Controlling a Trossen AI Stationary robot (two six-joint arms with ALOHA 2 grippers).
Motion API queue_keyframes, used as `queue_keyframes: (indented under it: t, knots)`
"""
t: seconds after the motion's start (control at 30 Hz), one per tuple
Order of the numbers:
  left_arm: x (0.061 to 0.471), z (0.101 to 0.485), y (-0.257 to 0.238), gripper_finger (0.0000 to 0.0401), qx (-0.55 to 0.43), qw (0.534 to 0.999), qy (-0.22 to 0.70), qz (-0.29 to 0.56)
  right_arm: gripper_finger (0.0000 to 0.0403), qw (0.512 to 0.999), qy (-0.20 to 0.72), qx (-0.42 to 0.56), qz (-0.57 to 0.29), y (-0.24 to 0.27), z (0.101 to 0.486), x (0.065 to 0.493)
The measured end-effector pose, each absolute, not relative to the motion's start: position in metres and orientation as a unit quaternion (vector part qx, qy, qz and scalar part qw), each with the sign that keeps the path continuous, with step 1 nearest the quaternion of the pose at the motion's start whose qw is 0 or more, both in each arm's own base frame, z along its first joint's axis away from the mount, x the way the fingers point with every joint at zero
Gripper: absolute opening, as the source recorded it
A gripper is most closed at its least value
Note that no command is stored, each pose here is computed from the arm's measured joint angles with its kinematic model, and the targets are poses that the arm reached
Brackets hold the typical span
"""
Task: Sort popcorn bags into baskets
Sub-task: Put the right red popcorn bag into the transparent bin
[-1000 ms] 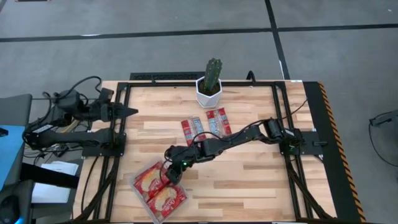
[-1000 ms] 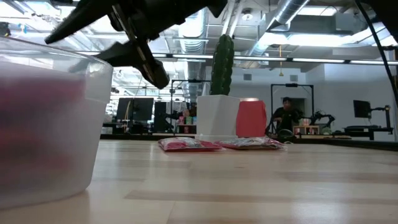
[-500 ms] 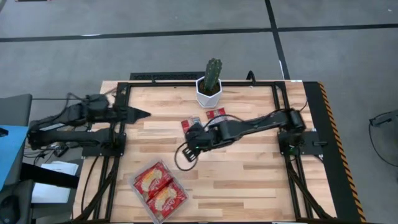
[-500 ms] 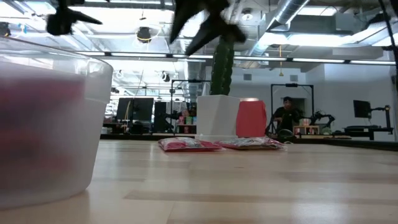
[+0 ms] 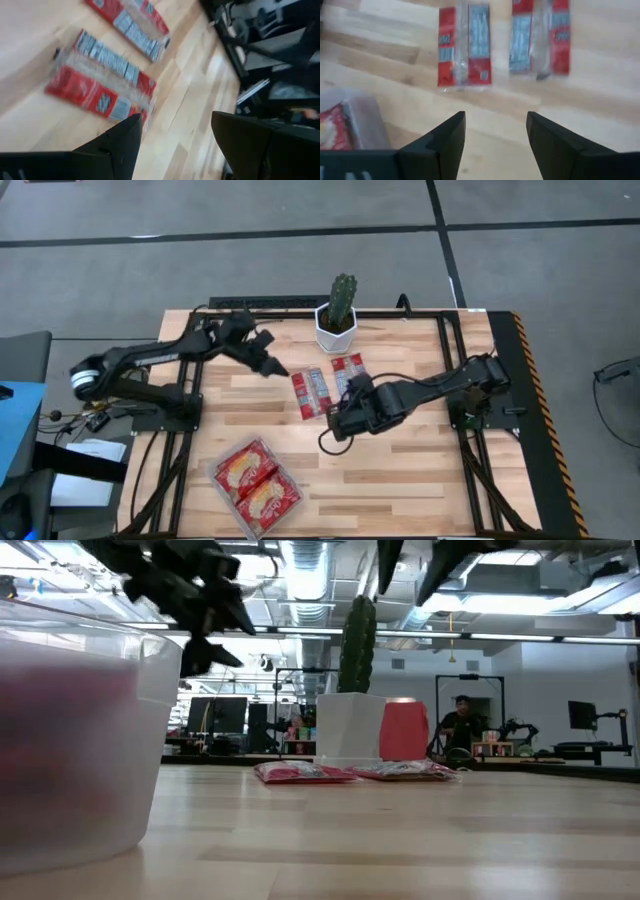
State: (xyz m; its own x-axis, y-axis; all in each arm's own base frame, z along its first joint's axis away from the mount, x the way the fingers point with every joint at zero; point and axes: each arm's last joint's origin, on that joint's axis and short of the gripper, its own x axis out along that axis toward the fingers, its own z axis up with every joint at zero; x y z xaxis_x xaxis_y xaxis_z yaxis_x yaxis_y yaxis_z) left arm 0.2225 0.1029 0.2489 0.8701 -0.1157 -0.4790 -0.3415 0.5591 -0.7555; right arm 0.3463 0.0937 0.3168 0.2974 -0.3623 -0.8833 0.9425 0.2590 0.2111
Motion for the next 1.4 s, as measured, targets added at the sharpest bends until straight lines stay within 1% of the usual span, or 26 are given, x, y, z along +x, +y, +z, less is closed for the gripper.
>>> queue_keyframes:
  t: [0.13, 0.23, 0.33, 0.4, 0.5, 0.63, 0.73, 0.8, 0.87, 0.97, 1.1, 1.17, 1.23, 1.3, 1.4]
  knots:
    - [0.225, 0.239, 0.130, 0.0229, -0.502, 0.826, 0.255, 0.041, 0.0239, 0.667, 0.365, 0.407, -0.506, 0.085, 0.296, 0.343]
    - [0.223, 0.233, 0.139, 0.0229, -0.520, 0.813, 0.260, 0.028, 0.0239, 0.663, 0.369, 0.406, -0.510, 0.063, 0.298, 0.337]
    - [0.221, 0.231, 0.142, 0.0229, -0.518, 0.814, 0.262, 0.032, 0.0240, 0.659, 0.412, 0.380, -0.501, 0.035, 0.292, 0.331]
    - [0.221, 0.232, 0.142, 0.0229, -0.511, 0.818, 0.261, 0.031, 0.0240, 0.659, 0.445, 0.370, -0.481, 0.011, 0.285, 0.325]
    - [0.222, 0.232, 0.140, 0.0229, -0.517, 0.815, 0.262, 0.029, 0.0240, 0.660, 0.464, 0.381, -0.452, -0.025, 0.274, 0.310]
    - [0.225, 0.240, 0.138, 0.0229, -0.528, 0.815, 0.240, 0.007, 0.0240, 0.674, 0.448, 0.411, -0.419, -0.058, 0.258, 0.287]
    - [0.231, 0.251, 0.139, 0.0229, -0.525, 0.828, 0.197, -0.011, 0.0240, 0.678, 0.446, 0.421, -0.405, -0.072, 0.239, 0.271]
    - [0.235, 0.260, 0.140, 0.0229, -0.527, 0.834, 0.163, -0.019, 0.0240, 0.691, 0.432, 0.418, -0.402, -0.079, 0.227, 0.267]
    - [0.240, 0.272, 0.138, 0.0229, -0.528, 0.840, 0.115, -0.039, 0.0240, 0.699, 0.428, 0.409, -0.400, -0.086, 0.213, 0.262]
    - [0.246, 0.301, 0.130, 0.0229, -0.520, 0.847, 0.023, -0.113, 0.0240, 0.711, 0.433, 0.394, -0.391, -0.093, 0.192, 0.257]
    - [0.244, 0.362, 0.112, 0.0229, -0.469, 0.843, -0.111, -0.240, 0.0240, 0.719, 0.413, 0.408, -0.383, -0.103, 0.172, 0.248]
    - [0.241, 0.392, 0.105, 0.0229, -0.429, 0.844, -0.155, -0.281, 0.0240, 0.719, 0.408, 0.429, -0.364, -0.107, 0.168, 0.245]
    - [0.240, 0.418, 0.099, 0.0229, -0.389, 0.853, -0.179, -0.299, 0.0240, 0.722, 0.405, 0.444, -0.343, -0.109, 0.167, 0.245]
    - [0.242, 0.439, 0.095, 0.0229, -0.351, 0.870, -0.183, -0.294, 0.0240, 0.720, 0.411, 0.448, -0.334, -0.109, 0.166, 0.244]
    - [0.250, 0.457, 0.094, 0.0229, -0.305, 0.907, -0.155, -0.246, 0.0240, 0.729, 0.407, 0.441, -0.329, -0.109, 0.166, 0.245]
